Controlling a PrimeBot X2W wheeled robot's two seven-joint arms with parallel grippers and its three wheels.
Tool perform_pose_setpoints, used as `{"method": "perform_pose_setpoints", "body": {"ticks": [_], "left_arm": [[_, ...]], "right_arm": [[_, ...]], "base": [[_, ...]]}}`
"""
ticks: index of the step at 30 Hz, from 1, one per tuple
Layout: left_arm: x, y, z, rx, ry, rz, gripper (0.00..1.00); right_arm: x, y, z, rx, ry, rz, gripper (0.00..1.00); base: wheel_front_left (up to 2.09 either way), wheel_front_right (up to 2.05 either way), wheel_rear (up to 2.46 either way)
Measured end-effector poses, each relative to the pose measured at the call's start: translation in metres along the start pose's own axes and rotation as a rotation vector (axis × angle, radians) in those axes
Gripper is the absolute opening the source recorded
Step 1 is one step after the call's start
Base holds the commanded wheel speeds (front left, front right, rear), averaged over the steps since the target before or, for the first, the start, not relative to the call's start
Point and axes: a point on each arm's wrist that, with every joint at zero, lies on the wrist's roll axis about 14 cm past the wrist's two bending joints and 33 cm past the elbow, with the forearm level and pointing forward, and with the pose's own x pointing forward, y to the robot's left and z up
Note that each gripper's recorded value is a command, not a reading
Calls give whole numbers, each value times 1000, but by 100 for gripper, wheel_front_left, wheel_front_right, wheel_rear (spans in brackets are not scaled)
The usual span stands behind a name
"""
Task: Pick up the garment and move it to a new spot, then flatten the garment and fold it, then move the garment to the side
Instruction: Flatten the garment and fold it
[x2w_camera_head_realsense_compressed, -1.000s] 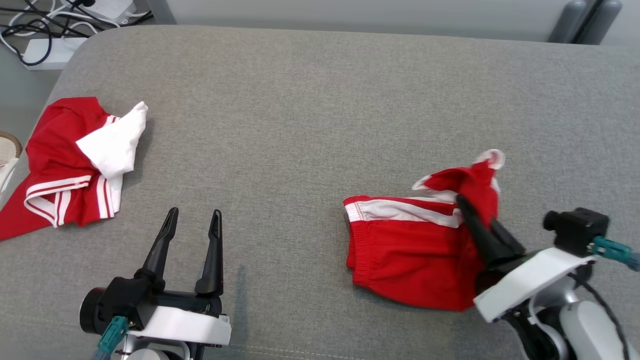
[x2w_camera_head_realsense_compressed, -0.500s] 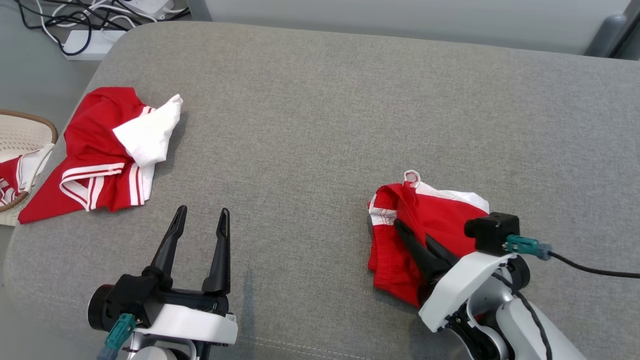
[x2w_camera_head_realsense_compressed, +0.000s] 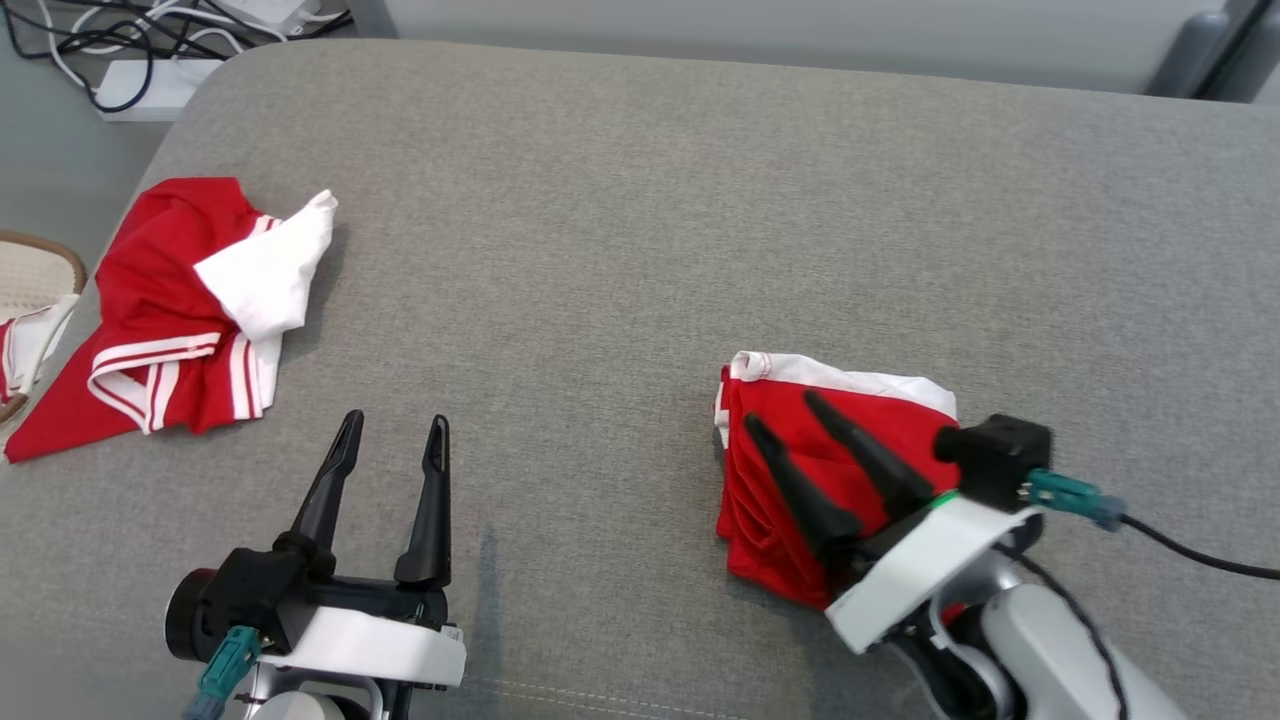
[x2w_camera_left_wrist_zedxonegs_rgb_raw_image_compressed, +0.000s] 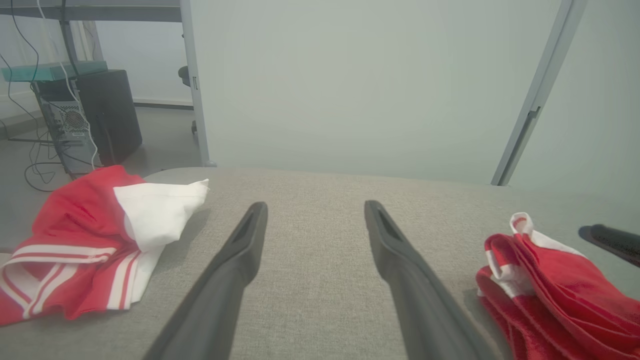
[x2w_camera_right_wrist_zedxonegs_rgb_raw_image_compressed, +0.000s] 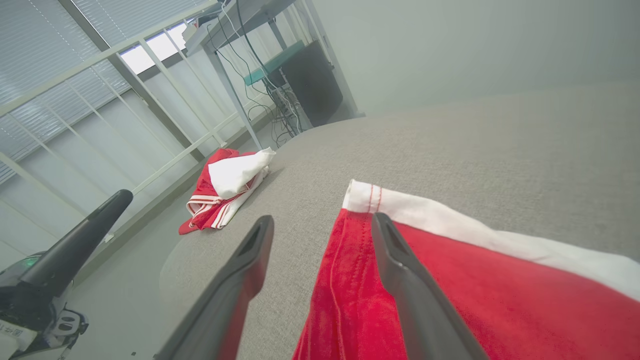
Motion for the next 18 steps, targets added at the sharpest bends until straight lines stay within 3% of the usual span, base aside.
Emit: {"method": "perform_pose_setpoints", "body": {"ticks": [6, 9, 18], "left_arm": [[5, -8, -3, -2, 6, -30, 100], [9, -16, -6, -5, 10, -55, 100], [18, -24, -5, -6, 3, -81, 100]], "right_arm": [[-27, -44, 49, -123, -176, -111, 100], [-58, -81, 64, -227, -228, -238, 100], [-122, -131, 53, -272, -221, -478, 100]], "base": [[0, 0, 0], [0, 0, 0], [0, 0, 0]]}}
